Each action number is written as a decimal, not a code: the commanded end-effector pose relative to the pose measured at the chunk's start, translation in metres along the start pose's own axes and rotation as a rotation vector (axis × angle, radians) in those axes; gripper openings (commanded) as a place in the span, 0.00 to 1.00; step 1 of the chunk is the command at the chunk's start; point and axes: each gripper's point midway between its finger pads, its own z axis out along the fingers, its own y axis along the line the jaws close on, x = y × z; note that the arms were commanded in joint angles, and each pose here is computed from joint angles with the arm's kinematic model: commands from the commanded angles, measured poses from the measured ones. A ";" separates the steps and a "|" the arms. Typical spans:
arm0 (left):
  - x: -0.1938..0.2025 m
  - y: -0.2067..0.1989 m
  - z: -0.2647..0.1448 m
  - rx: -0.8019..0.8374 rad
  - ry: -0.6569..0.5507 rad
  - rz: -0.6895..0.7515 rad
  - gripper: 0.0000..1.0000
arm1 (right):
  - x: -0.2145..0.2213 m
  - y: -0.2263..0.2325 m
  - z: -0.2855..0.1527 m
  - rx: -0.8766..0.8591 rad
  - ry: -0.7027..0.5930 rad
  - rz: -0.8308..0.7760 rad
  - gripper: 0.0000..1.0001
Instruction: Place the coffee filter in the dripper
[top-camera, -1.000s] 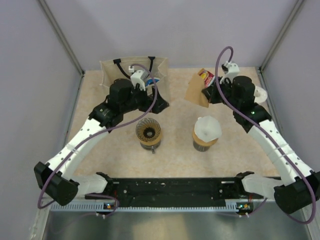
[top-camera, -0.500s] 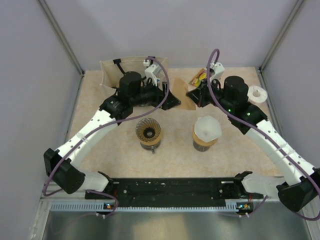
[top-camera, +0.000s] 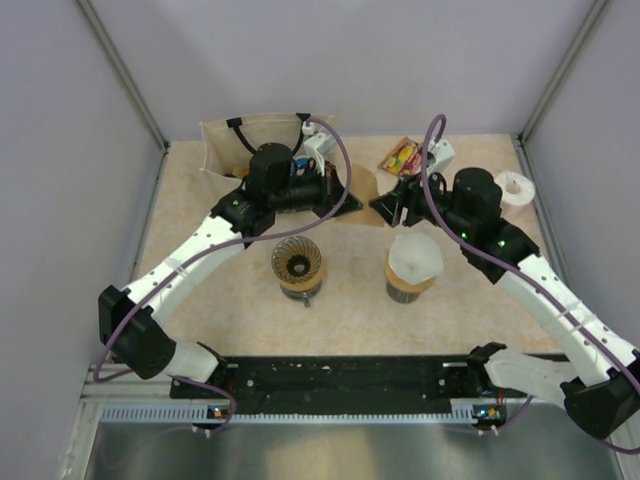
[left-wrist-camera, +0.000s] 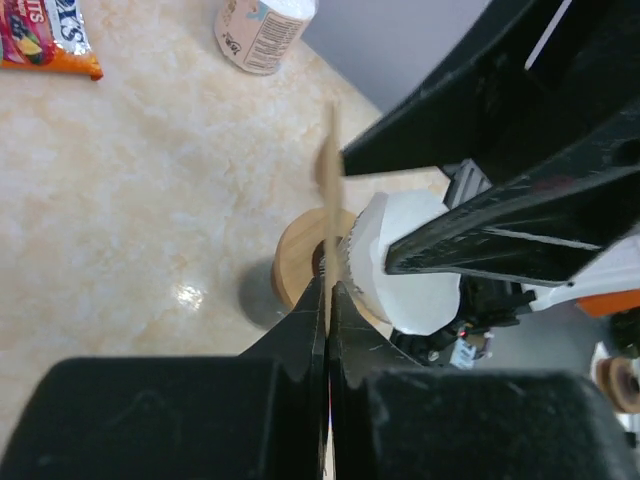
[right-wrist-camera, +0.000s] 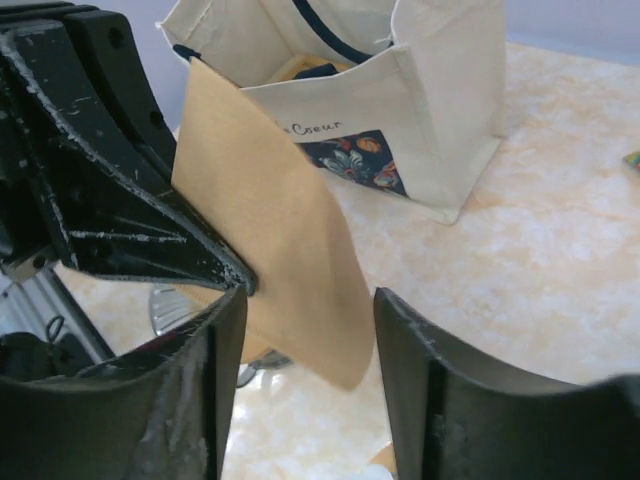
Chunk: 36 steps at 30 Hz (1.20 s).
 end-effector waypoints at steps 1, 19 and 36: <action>-0.004 -0.015 -0.015 0.073 -0.028 0.270 0.00 | -0.028 0.003 -0.031 0.049 -0.144 -0.029 0.63; 0.042 -0.062 -0.060 0.401 0.088 0.655 0.00 | 0.000 0.037 -0.044 -0.188 -0.081 -0.186 0.84; 0.027 -0.049 -0.051 0.280 0.046 0.598 0.00 | 0.006 0.057 -0.053 -0.304 -0.066 -0.188 0.84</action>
